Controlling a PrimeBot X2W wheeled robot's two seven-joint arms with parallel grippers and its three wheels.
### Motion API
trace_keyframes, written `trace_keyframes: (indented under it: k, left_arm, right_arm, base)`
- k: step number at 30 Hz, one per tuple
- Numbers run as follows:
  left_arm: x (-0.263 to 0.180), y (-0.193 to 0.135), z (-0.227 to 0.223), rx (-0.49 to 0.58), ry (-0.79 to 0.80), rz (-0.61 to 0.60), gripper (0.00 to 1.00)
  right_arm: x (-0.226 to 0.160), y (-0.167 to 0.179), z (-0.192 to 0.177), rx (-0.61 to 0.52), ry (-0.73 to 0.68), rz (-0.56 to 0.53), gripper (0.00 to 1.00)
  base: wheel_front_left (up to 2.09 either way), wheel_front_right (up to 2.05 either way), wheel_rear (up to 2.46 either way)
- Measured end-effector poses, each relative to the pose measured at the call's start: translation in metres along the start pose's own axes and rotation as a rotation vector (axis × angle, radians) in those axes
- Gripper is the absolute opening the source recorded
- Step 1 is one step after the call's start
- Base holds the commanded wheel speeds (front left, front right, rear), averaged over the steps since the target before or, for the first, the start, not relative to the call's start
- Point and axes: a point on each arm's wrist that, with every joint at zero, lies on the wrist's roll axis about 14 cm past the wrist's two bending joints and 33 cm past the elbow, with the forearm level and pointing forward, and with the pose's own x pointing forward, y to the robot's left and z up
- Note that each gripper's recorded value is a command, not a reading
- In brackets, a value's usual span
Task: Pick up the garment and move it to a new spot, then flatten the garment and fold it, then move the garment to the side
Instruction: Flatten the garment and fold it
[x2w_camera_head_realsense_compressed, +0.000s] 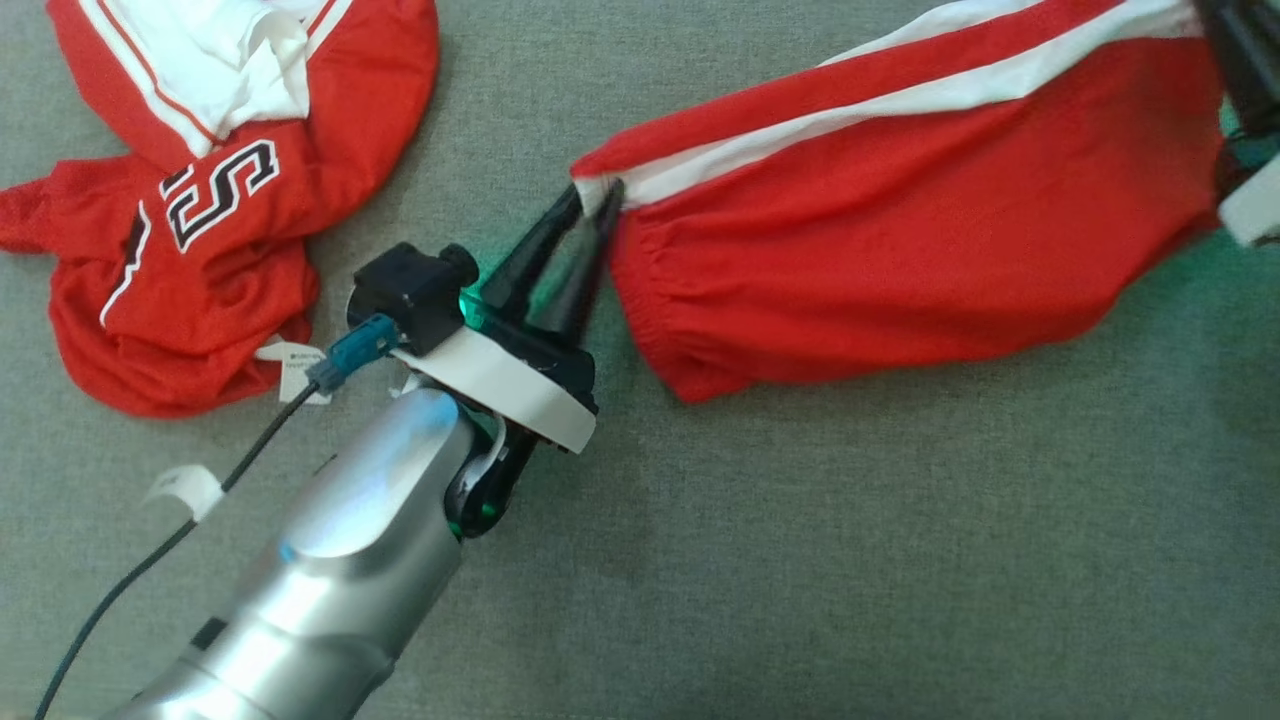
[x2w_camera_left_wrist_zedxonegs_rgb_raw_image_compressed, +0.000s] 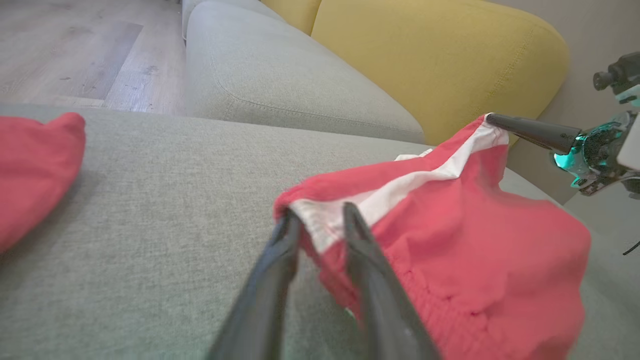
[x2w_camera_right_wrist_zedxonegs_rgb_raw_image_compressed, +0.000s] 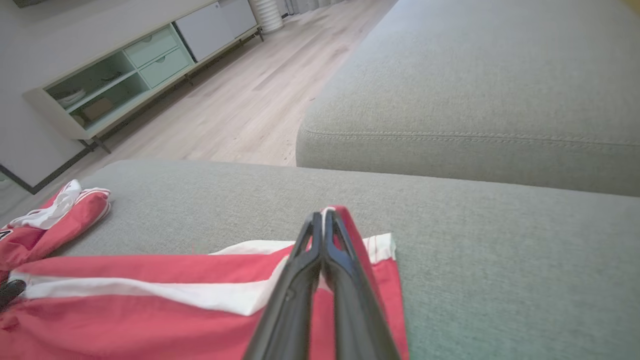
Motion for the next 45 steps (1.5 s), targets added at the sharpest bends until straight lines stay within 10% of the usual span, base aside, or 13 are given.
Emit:
trace_keyframes:
  k: [1, 14, 31, 32, 34, 45]
  left_arm:
    - [0.0, 0.0, -0.001, -0.002, 0.001, 0.0, 1.0]
    - [-0.029, 0.004, 0.009, 0.016, -0.055, 0.12, 1.0]
    - [-0.13, 0.013, 0.057, 0.215, -0.301, 0.52, 1.0]
    - [-0.135, 0.012, 0.056, 0.214, -0.301, 0.53, 1.0]
    - [-0.142, 0.013, 0.056, 0.217, -0.304, 0.552, 1.0]
    - [-0.127, -0.006, 0.063, 0.228, -0.331, 0.479, 1.0]
  right_arm:
    - [0.001, 0.001, -0.002, 0.006, -0.001, 0.002, 1.0]
    - [-0.036, -0.009, 0.006, 0.012, -0.068, -0.066, 1.0]
    - [-0.022, -0.033, -0.074, -0.019, 0.165, -0.23, 1.0]
    - [-0.02, -0.03, -0.079, -0.023, 0.187, -0.228, 0.83]
    - [-0.013, -0.022, -0.081, -0.019, 0.201, -0.21, 0.0]
    - [-0.044, -0.031, -0.07, -0.002, 0.168, -0.252, 0.0]
  base:
    - [0.0, 0.0, 0.0]
    - [0.0, 0.0, 0.0]
    - [0.0, 0.0, 0.0]
    - [0.0, 0.0, 0.0]
    - [0.0, 0.0, 0.0]
    - [0.0, 0.0, 0.0]
